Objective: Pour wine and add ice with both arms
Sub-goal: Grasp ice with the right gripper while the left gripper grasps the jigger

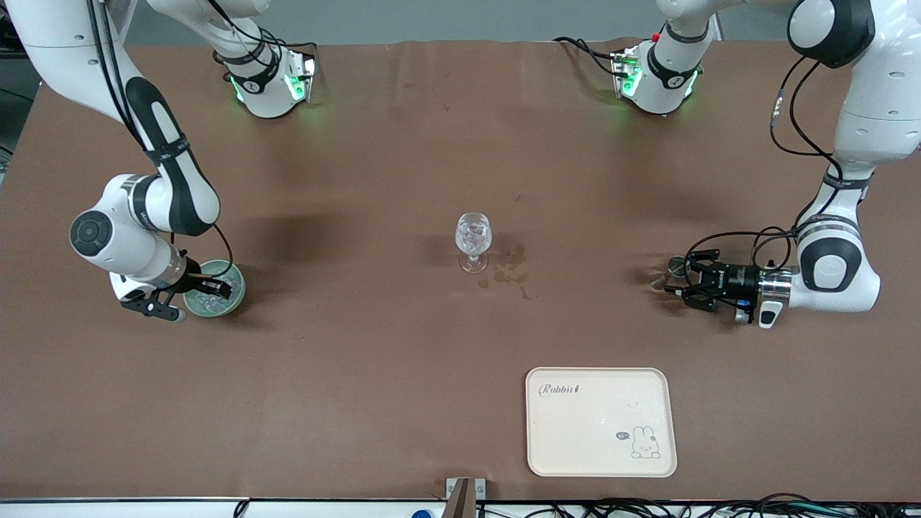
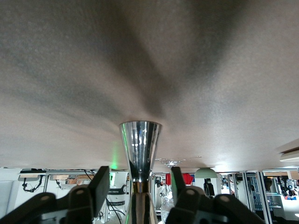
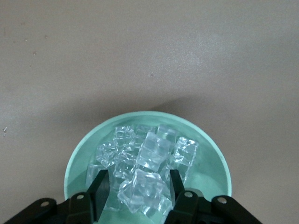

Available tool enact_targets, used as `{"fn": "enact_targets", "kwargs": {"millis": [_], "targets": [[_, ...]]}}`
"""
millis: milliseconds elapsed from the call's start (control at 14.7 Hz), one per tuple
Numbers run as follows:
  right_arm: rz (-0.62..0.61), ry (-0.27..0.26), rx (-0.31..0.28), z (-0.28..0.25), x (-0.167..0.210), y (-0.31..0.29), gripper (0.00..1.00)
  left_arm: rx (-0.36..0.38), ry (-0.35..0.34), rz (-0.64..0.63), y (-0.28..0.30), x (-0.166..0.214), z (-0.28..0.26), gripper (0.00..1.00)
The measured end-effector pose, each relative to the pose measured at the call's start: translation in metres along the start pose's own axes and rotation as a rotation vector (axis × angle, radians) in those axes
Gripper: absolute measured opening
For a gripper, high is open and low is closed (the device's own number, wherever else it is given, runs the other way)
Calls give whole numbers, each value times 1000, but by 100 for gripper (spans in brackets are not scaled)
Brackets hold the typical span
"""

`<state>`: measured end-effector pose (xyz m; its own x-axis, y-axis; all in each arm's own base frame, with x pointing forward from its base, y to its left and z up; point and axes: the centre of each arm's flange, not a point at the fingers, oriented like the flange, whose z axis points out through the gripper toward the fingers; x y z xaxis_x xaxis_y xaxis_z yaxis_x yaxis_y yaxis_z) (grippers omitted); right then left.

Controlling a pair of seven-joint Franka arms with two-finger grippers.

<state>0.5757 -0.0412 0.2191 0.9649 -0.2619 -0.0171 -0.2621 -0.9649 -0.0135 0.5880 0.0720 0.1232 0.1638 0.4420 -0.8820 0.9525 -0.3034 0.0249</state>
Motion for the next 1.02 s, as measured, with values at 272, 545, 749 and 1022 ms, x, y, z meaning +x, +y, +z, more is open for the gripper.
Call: {"fn": "enact_targets", "kwargs": {"millis": [272,545,749,1022], "targets": [[0,1,1,-5,0,-1,59,-5,-10,2,0,0,3,52],[0,-5,1,-6,0,-1,52,-6,-16,2,0,-1,6,42],[1,-11,0,-7,-1,0,48,-5,-16,2,0,-1,6,28],[4,-8,0,-10,0,0,27,-3,-24,2,0,-2,7,22]]}}
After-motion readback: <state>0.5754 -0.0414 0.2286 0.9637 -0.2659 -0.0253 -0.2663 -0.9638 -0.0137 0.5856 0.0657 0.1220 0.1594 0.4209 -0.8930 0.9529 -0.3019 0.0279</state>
